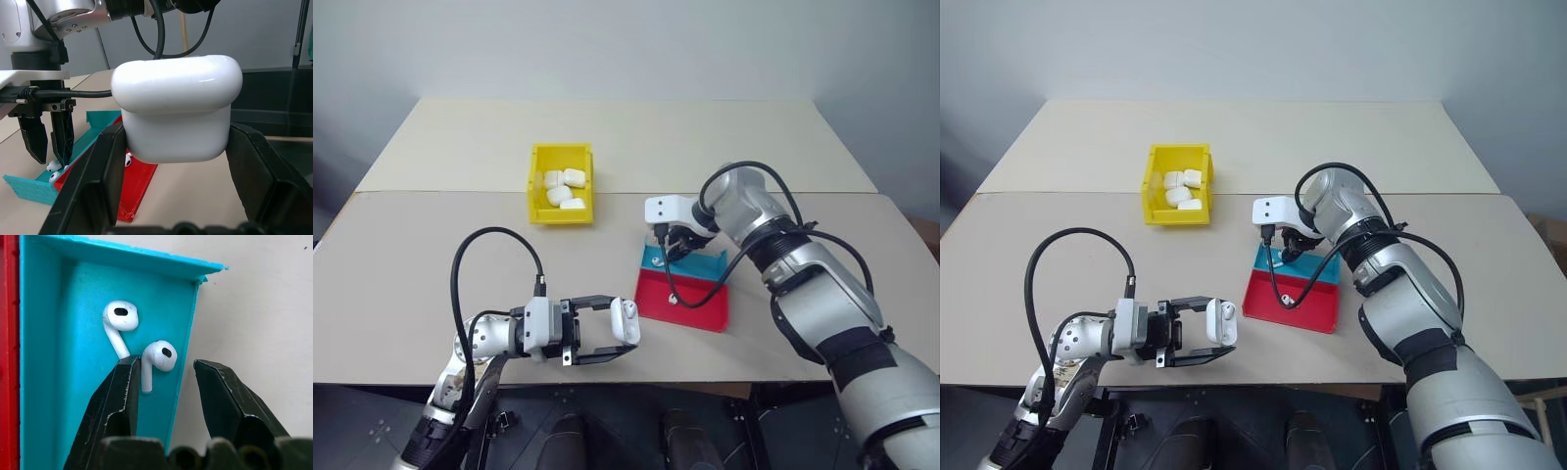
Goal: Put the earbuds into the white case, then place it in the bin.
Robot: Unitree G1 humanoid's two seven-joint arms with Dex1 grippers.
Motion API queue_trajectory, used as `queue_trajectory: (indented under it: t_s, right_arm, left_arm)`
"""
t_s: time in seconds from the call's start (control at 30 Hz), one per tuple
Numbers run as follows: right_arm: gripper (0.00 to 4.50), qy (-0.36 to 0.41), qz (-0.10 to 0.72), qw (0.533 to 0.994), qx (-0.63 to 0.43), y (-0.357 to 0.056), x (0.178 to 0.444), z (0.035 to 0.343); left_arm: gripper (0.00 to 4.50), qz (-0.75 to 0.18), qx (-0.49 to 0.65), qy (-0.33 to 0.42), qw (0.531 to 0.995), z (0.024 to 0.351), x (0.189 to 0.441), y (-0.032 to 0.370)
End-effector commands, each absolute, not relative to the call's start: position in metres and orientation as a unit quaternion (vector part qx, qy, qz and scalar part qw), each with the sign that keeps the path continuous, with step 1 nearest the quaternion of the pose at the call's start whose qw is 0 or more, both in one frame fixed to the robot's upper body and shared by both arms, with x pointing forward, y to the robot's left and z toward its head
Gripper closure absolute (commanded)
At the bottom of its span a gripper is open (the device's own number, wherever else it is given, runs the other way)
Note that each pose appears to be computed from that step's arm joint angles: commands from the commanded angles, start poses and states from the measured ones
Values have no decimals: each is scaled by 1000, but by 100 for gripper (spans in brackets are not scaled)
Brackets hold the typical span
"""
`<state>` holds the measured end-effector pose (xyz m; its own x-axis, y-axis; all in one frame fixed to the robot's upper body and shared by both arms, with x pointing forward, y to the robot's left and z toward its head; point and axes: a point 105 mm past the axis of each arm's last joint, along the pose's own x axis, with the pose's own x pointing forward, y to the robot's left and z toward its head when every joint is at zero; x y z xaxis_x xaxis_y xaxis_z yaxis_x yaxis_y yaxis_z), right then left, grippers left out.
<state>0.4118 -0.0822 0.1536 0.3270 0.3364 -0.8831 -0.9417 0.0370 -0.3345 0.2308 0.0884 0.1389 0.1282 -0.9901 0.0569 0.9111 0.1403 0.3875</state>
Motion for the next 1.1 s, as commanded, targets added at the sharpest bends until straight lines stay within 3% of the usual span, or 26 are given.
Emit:
queue_trajectory:
  t_s: [0.03, 0.27, 0.4, 1.1]
  right_arm:
    - [232, 284, 487, 660, -497, -77, 415, 170]
    - [232, 286, 487, 655, -503, -77, 415, 168]
    - [320, 285, 486, 654, -506, -78, 415, 168]
    - [320, 278, 495, 645, -512, -76, 412, 166]
  left_arm:
    - [173, -642, 139, -173, 734, 147, 228, 86]
    - [173, -641, 140, -173, 734, 147, 229, 86]
    - [173, -640, 142, -171, 735, 146, 229, 87]
    - [173, -637, 145, -172, 737, 146, 231, 86]
